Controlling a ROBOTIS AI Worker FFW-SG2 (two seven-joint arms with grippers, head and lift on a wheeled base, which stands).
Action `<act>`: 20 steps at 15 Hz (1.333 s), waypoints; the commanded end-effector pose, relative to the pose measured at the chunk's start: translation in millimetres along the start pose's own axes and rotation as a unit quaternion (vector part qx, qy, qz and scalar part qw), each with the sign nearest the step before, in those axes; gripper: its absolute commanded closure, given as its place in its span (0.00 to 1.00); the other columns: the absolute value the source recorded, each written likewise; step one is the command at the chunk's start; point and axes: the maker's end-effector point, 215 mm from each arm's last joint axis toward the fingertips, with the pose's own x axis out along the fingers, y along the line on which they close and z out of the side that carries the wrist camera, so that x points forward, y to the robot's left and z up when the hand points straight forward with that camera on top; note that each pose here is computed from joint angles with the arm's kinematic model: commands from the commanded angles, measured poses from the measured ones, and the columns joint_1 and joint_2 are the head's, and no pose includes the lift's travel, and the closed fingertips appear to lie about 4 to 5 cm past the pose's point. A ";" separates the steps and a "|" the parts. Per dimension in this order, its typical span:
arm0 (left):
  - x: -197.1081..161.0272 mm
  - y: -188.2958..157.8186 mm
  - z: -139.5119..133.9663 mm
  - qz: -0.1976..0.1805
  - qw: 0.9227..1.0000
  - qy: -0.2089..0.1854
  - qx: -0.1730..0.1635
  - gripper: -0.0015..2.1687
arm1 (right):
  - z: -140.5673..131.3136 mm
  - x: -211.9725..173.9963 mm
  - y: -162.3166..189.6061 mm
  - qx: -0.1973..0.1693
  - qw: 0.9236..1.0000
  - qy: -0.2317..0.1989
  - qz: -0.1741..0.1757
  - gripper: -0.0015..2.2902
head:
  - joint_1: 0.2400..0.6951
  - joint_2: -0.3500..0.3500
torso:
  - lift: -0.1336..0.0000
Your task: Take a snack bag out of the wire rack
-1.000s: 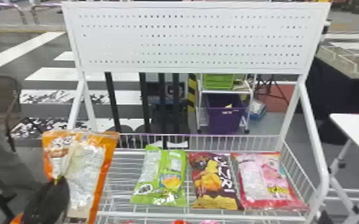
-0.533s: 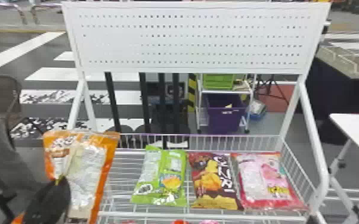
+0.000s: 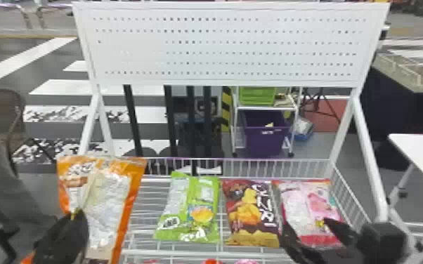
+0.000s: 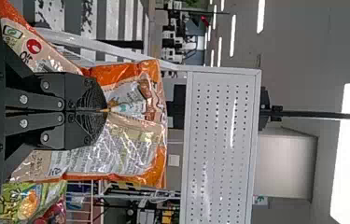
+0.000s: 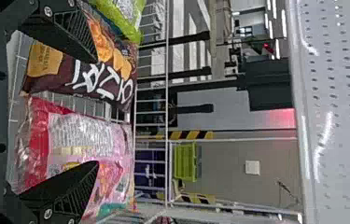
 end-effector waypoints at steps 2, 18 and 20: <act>0.4 0.6 0.7 0.000 1.000 -0.001 0.001 0.86 | -10.9 58.6 41.0 0.026 0.998 0.042 0.042 0.06 | 0.57 0.50 | 1.00; 1.8 5.3 -3.9 0.004 1.000 0.004 0.006 0.86 | -48.1 122.3 74.5 0.023 0.989 0.132 0.065 0.98 | 0.57 0.50 | 1.00; 1.8 5.6 -3.9 0.005 1.000 0.004 0.005 0.86 | -42.1 120.7 73.2 0.020 0.990 0.127 0.060 0.98 | 0.57 0.50 | 1.00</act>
